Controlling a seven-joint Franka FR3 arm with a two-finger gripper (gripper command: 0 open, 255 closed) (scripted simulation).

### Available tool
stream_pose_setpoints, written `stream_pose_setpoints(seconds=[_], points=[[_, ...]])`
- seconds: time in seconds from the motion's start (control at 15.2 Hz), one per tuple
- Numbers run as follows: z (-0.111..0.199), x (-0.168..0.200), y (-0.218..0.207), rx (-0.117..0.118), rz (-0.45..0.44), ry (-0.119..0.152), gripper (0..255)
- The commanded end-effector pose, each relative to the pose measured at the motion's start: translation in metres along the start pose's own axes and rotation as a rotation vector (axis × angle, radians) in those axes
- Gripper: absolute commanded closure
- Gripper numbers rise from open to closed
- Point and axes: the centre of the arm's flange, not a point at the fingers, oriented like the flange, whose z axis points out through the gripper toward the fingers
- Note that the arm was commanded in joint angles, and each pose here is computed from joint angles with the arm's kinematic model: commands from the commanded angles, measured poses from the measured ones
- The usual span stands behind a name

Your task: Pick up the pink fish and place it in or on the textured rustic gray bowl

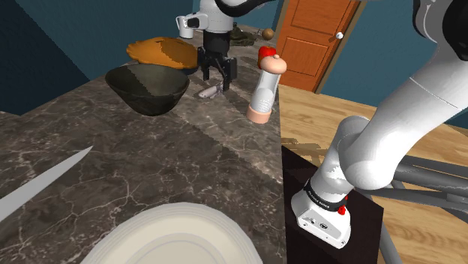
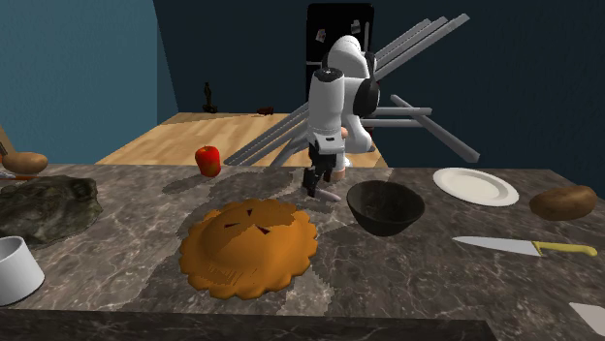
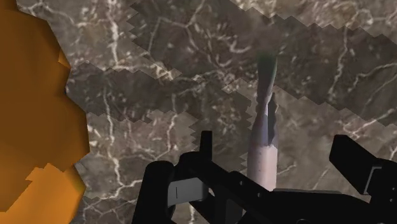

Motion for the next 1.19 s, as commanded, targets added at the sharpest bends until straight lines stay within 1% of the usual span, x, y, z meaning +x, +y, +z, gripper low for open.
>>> stream_pose_setpoints(seconds=[0.0, 0.13, 0.59, 0.66, 1.12], points=[[0.0101, 0.0003, -0.0001, 0.000, -0.003, 0.000, 0], [0.0184, 0.0003, -0.0002, 0.000, -0.003, 0.000, 0], [0.0184, 0.0003, -0.0001, 0.000, -0.003, 0.000, 0], [0.0184, 0.0003, -0.0001, 0.000, -0.003, 0.000, 255], [0.0184, 0.0003, 0.0000, 0.000, -0.003, 0.000, 255]])
